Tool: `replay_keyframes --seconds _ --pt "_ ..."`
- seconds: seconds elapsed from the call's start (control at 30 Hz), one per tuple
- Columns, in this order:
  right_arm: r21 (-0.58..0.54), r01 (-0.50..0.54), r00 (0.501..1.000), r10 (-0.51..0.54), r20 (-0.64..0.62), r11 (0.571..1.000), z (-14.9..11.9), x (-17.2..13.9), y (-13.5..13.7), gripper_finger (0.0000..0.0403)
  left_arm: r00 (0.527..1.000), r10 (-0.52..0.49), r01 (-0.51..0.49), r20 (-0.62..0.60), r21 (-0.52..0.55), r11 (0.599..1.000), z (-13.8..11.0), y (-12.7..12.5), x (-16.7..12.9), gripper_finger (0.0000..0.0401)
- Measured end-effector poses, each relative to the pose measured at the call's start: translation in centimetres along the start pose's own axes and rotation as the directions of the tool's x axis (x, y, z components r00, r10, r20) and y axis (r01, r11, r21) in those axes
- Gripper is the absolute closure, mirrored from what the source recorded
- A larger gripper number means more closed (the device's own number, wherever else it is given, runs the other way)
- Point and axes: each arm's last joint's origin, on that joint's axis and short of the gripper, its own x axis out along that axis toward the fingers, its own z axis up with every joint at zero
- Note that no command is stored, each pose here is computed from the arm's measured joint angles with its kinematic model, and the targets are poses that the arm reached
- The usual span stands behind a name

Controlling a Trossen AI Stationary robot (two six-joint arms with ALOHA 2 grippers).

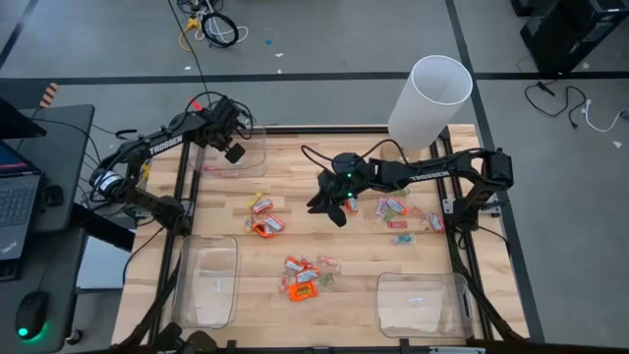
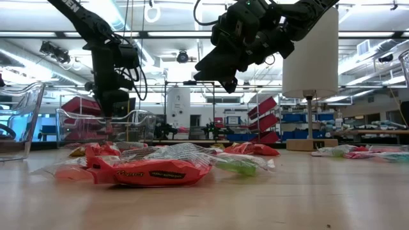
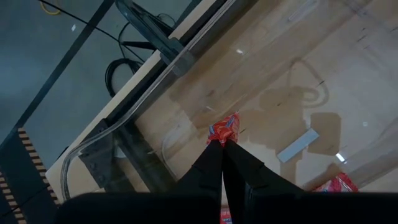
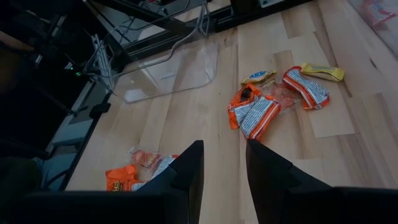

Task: Sort candy
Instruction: Put the red candy into the top left transparent bin, then put the yellow candy into the top left transparent bin

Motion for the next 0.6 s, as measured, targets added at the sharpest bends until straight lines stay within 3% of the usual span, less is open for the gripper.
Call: replay_keyframes --seconds 0.17,0.6 --pt "0.0 0.0 1.0 0.0 0.0 1.0 0.0 0.0 0.01 0.0298 1.0 0.0 0.0 -0.001 -0.001 1.0 -0.01 0.0 -0.01 0.0383" --pt "0.0 0.0 1.0 0.0 0.0 1.0 0.0 0.0 0.0 0.0298 1.0 0.0 0.0 0.0 -0.006 1.0 -0.01 0.01 -0.02 0.0315"
